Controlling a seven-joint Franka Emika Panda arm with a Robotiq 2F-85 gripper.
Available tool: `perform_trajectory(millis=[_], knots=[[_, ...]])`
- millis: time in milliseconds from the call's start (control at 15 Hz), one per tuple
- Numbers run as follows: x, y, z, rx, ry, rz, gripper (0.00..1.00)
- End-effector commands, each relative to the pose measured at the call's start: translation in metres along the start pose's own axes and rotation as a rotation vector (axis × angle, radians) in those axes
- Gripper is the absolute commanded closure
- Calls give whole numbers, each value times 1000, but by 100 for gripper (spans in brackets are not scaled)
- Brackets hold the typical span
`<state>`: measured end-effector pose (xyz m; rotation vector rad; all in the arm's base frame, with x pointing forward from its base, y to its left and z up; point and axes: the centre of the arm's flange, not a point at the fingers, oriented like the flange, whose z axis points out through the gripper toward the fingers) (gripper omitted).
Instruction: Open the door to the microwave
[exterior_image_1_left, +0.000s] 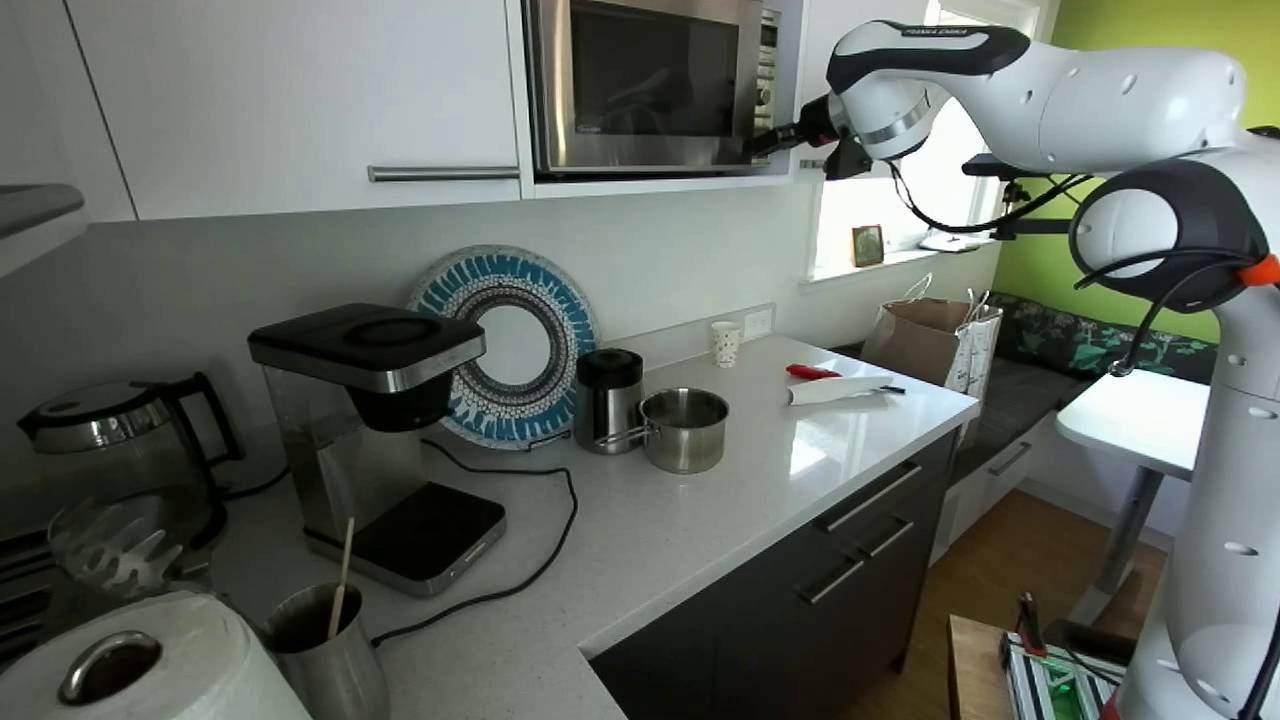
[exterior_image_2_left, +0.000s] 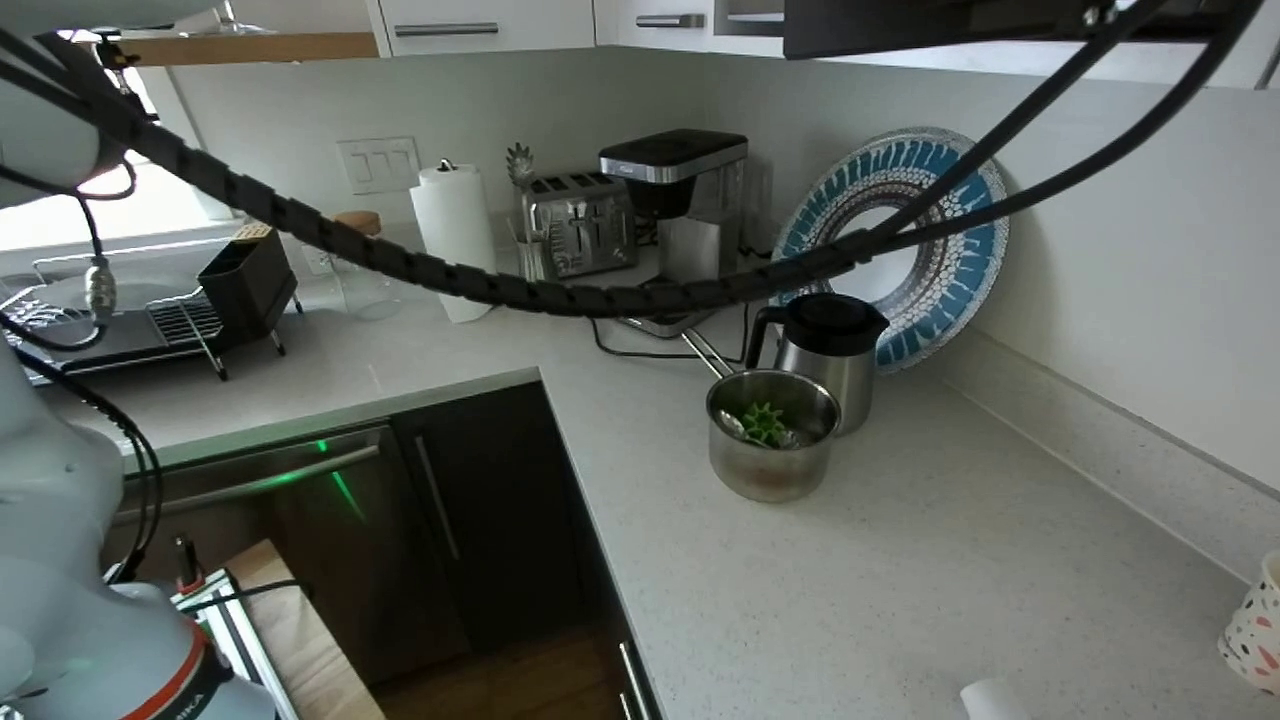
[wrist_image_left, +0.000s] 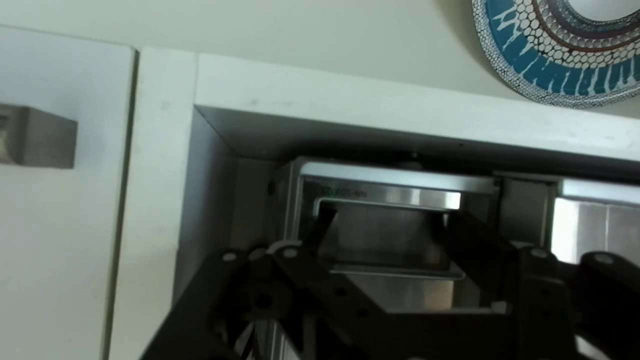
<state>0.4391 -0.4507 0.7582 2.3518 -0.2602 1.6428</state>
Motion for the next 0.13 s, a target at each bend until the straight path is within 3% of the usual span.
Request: perform_trajectory(millis=[0,67], knots=[[0,0,0,0,0,0,35],[0,0,0,0,0,0,35]])
